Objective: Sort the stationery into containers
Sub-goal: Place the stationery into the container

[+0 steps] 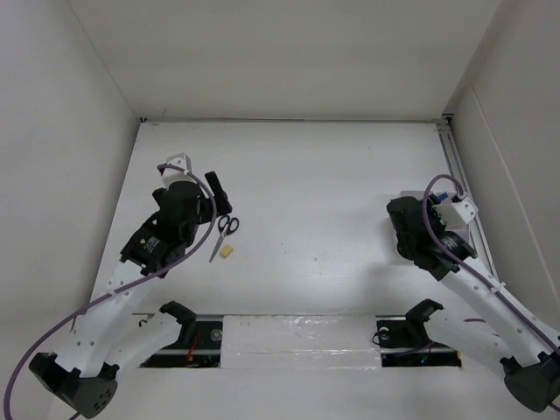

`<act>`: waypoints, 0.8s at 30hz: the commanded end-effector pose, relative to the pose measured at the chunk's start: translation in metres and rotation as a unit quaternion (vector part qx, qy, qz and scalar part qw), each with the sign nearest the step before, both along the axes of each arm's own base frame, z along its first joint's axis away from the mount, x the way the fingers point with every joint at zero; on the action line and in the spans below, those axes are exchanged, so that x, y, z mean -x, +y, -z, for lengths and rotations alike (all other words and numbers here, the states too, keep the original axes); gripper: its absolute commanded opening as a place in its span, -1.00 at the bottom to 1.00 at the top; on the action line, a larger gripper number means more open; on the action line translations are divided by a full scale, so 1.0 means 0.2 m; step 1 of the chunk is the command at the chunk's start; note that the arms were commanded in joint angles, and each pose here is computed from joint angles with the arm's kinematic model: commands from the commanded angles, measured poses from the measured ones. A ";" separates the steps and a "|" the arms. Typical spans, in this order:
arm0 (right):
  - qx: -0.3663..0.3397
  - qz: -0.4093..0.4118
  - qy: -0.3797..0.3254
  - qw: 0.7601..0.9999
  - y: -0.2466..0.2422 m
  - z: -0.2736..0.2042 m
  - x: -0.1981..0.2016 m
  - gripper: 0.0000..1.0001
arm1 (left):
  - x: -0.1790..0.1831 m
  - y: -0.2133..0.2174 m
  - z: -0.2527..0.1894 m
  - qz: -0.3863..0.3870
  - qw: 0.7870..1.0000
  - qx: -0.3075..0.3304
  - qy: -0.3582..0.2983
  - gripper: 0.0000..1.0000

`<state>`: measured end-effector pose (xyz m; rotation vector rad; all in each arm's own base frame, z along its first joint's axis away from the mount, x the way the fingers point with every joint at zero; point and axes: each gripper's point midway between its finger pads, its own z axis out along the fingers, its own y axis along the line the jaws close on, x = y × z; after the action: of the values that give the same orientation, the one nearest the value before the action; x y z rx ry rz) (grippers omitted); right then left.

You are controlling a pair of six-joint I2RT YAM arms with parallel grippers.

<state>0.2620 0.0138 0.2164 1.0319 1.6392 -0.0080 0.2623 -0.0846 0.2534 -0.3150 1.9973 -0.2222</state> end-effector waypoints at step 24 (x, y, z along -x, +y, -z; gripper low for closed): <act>0.082 0.240 0.095 0.963 -0.37 0.14 0.08 -1.00 | 0.07 0.01 -0.13 0.011 0.998 0.027 -0.050 1.00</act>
<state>0.2411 -0.0539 0.1635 1.3052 1.5820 -0.5794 0.2476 -0.0817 0.2720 -0.3133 1.9304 -0.2762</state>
